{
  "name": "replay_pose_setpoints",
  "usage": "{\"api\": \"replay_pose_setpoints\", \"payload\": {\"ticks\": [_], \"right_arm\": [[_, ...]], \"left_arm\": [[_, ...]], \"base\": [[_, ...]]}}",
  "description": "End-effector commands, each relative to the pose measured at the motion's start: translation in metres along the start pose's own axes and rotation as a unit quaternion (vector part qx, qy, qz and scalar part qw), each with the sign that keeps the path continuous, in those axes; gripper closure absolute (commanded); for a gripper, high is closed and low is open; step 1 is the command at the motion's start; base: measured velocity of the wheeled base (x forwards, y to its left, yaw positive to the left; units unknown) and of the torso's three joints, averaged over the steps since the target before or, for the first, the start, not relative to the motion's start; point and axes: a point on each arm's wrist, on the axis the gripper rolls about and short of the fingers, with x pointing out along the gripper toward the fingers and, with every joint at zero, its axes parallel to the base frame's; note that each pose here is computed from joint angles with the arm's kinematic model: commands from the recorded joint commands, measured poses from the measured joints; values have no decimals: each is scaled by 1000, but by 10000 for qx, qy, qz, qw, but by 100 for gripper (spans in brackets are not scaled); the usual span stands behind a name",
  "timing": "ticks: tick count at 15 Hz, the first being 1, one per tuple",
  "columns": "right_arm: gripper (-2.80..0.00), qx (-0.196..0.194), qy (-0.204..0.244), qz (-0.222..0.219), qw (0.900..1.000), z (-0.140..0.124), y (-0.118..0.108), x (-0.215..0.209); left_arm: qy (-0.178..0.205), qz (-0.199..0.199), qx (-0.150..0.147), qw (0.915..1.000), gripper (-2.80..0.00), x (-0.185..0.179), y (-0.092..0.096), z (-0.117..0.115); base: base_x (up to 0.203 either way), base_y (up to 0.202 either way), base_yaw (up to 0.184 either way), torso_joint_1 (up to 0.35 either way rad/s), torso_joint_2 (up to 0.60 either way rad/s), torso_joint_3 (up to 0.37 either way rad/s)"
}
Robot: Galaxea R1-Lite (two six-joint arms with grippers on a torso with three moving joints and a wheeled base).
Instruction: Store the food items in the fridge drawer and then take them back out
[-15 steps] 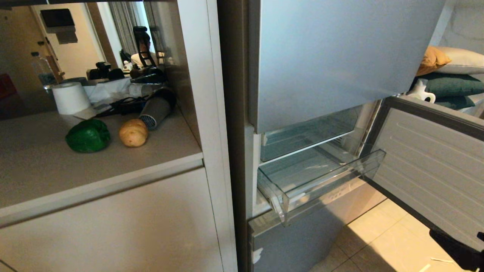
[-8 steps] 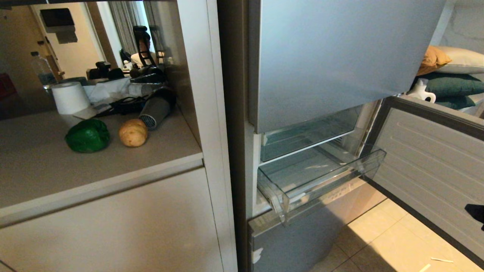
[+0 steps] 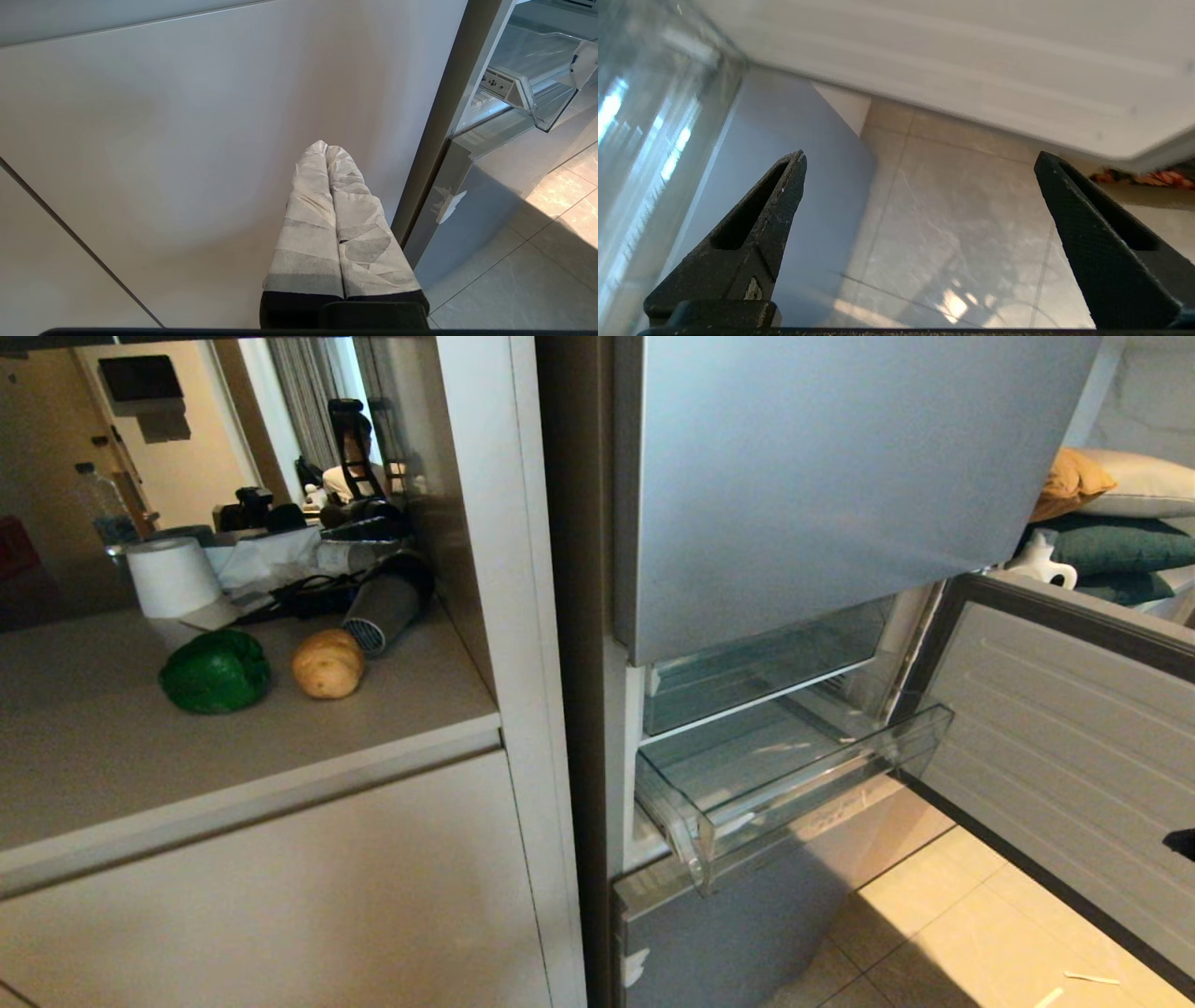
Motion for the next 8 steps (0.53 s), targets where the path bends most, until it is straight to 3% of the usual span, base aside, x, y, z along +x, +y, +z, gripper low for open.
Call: {"api": "replay_pose_setpoints", "payload": {"ticks": [1, 8], "right_arm": [[-280, 110, -34, -80, 9999, 11, -2, 13], [-280, 93, -299, -155, 9994, 37, -4, 33]], "left_arm": [[3, 0, 0, 10000, 0, 0, 0, 0], [3, 0, 0, 10000, 0, 0, 0, 0]], "base": [[0, 0, 0, 0, 0, 0], [0, 0, 0, 0, 0, 0]]}}
